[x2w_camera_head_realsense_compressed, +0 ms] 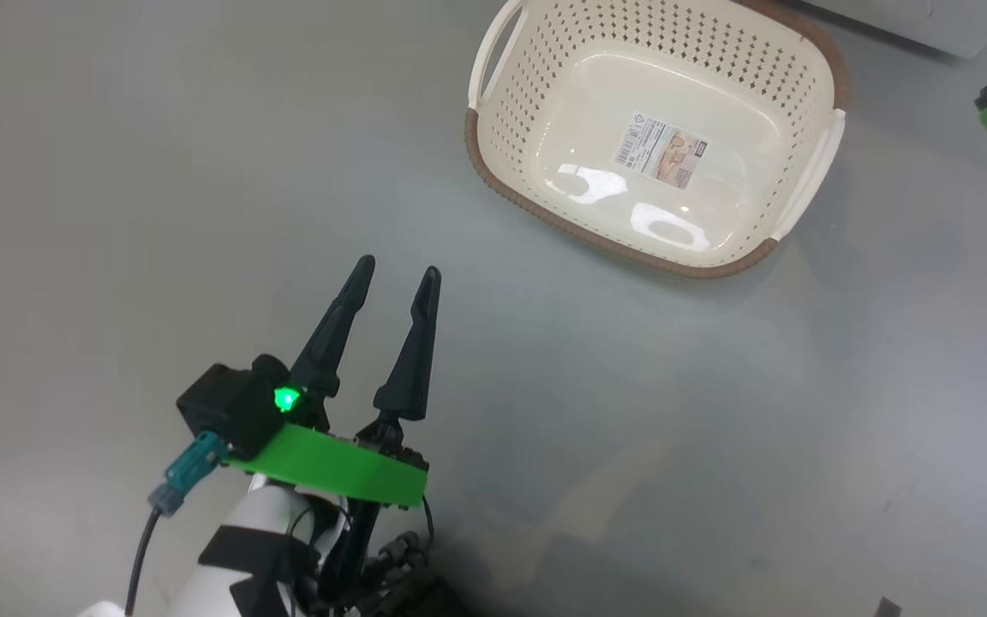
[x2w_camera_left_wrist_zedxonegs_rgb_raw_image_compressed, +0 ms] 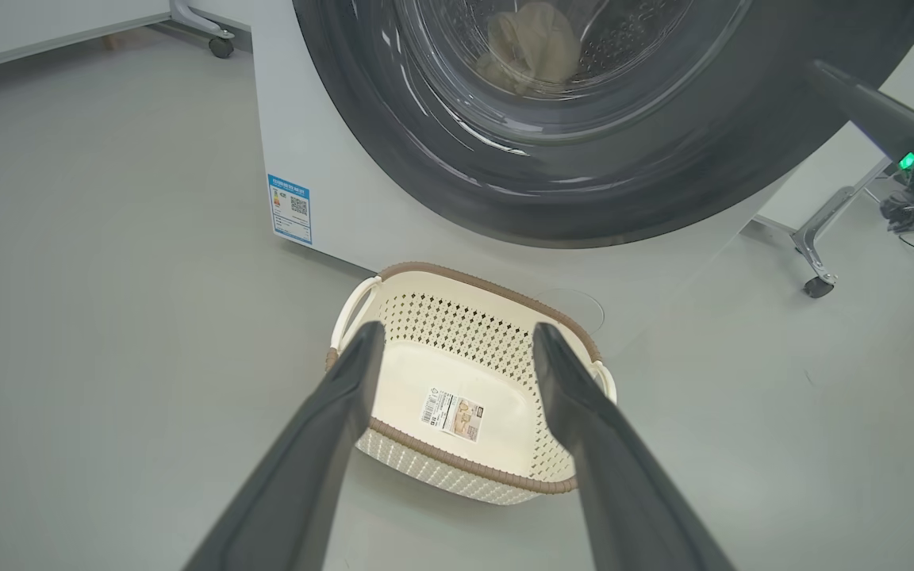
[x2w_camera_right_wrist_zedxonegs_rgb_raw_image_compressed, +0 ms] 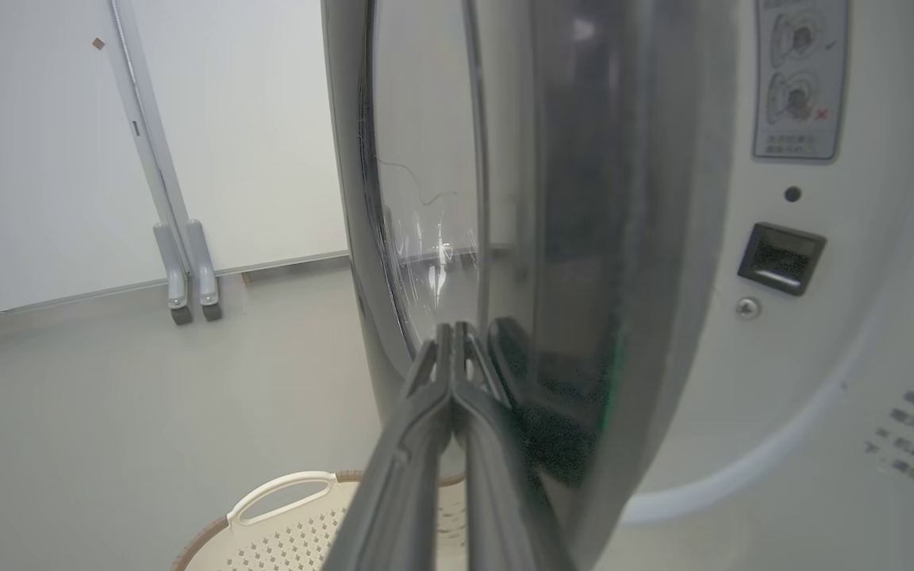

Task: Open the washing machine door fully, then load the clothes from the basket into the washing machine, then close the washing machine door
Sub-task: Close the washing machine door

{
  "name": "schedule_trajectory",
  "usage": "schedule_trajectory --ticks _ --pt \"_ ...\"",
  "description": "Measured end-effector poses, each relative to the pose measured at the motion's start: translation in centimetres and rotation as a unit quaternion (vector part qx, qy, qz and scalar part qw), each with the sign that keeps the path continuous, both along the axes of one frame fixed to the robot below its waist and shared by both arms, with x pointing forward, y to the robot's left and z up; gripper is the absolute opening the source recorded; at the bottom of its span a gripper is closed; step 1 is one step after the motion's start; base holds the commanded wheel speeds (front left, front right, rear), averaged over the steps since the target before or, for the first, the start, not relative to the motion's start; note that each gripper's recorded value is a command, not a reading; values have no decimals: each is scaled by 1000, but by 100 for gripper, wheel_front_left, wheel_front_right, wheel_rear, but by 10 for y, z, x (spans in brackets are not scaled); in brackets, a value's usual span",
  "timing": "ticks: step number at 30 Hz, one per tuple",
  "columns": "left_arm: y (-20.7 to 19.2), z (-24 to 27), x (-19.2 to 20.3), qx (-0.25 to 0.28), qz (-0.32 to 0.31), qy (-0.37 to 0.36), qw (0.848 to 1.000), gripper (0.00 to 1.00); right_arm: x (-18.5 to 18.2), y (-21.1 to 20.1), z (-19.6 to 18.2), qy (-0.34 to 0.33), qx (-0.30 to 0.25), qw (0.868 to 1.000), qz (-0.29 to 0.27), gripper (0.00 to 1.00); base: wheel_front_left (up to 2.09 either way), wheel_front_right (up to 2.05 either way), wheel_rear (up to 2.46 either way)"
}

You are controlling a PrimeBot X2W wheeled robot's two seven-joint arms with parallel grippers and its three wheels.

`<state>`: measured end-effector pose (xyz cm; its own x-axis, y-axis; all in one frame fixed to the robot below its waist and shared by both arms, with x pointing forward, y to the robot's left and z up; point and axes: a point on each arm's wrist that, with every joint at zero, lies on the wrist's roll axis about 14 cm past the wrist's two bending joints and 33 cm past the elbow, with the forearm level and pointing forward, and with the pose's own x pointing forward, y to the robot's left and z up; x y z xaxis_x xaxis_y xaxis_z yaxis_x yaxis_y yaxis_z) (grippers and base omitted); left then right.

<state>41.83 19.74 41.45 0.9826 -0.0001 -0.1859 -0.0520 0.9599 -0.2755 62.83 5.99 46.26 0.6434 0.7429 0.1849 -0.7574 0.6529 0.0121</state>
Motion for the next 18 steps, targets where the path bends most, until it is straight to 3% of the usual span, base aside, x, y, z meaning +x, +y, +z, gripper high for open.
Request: schedule_trajectory --ticks 18 --pt "3 -12 2 5 5 17 1000 100 55 1 -3 -34 -45 998 -16 0 0 0 0"
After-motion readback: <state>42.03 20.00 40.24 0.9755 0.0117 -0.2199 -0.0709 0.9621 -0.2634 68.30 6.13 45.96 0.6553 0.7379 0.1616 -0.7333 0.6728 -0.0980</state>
